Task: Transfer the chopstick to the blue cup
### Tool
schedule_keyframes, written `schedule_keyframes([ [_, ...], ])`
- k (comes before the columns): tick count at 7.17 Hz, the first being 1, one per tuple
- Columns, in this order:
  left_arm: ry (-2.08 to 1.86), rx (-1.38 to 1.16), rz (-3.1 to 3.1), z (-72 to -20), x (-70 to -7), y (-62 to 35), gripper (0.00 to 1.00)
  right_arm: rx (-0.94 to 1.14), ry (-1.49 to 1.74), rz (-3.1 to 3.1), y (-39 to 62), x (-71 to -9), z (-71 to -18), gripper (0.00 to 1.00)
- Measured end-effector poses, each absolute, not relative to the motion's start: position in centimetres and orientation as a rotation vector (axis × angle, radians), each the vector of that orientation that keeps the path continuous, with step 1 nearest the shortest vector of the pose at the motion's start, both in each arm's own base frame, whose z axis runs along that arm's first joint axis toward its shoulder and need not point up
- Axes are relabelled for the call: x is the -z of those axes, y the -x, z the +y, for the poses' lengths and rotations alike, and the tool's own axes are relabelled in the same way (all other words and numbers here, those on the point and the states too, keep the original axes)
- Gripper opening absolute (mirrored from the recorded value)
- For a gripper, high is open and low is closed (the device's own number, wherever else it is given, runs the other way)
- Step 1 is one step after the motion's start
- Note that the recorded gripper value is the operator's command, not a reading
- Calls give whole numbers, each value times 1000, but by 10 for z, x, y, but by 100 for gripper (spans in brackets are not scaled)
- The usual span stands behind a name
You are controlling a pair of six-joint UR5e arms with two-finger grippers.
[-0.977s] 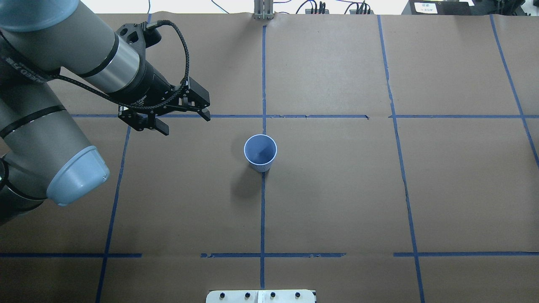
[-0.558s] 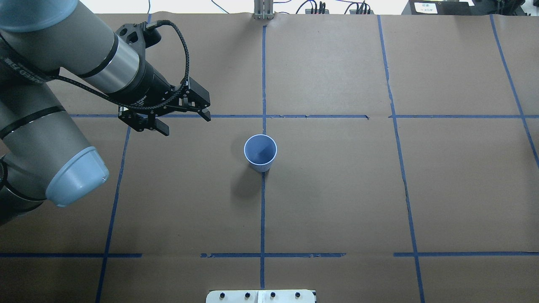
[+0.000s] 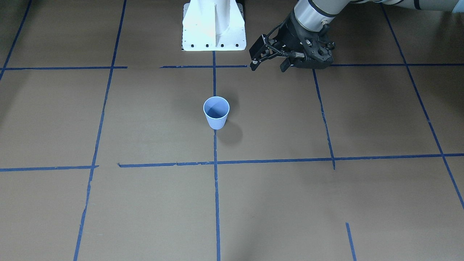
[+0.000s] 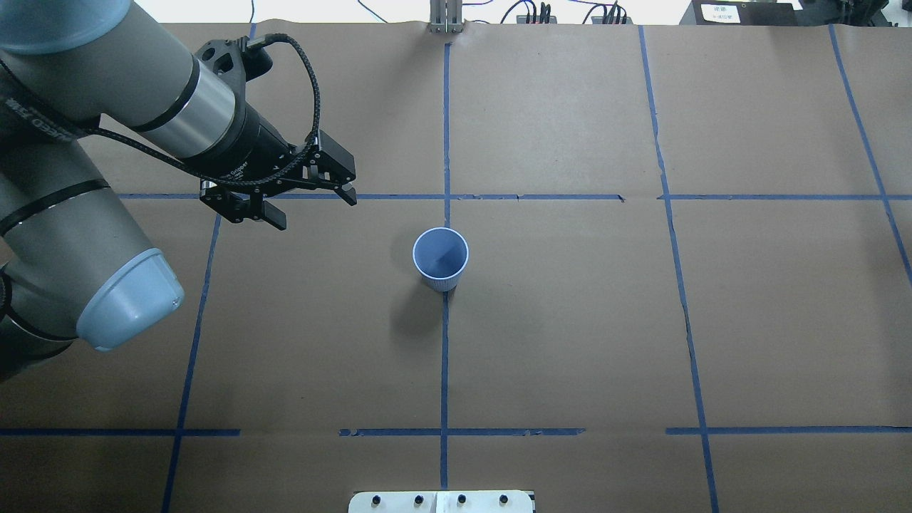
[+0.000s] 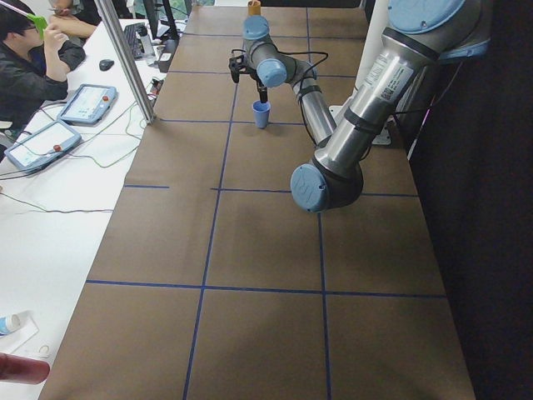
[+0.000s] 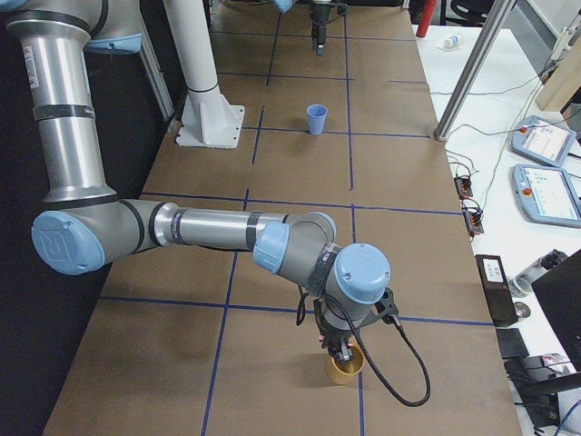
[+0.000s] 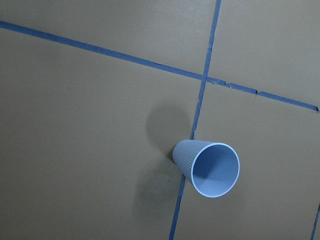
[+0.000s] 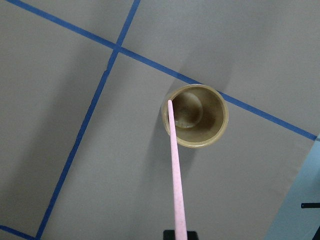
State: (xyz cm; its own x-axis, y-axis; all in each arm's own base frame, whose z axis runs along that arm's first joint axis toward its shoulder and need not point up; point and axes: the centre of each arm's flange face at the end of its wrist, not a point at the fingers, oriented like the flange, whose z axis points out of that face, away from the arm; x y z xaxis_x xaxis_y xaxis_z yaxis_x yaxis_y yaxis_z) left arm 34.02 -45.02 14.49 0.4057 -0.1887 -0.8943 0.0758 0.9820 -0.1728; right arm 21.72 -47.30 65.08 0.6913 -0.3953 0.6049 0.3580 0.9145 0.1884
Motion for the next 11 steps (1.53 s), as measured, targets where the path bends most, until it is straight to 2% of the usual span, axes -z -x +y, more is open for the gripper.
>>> schedule_keyframes([
  [3,108,166,1138,-447,-152,-335,100,400,5,-655,-240,-591,-435,0],
  [5,61,142,1119,-452,-172,-316,100,314,-35,-711,-211,-541,-446,0],
  [8,-92,19,1006,-483,-263,-239,100,140,-67,-800,-77,-393,-518,0],
  [11,-157,-80,872,-486,-375,-143,100,-71,71,-867,109,-234,-516,0],
])
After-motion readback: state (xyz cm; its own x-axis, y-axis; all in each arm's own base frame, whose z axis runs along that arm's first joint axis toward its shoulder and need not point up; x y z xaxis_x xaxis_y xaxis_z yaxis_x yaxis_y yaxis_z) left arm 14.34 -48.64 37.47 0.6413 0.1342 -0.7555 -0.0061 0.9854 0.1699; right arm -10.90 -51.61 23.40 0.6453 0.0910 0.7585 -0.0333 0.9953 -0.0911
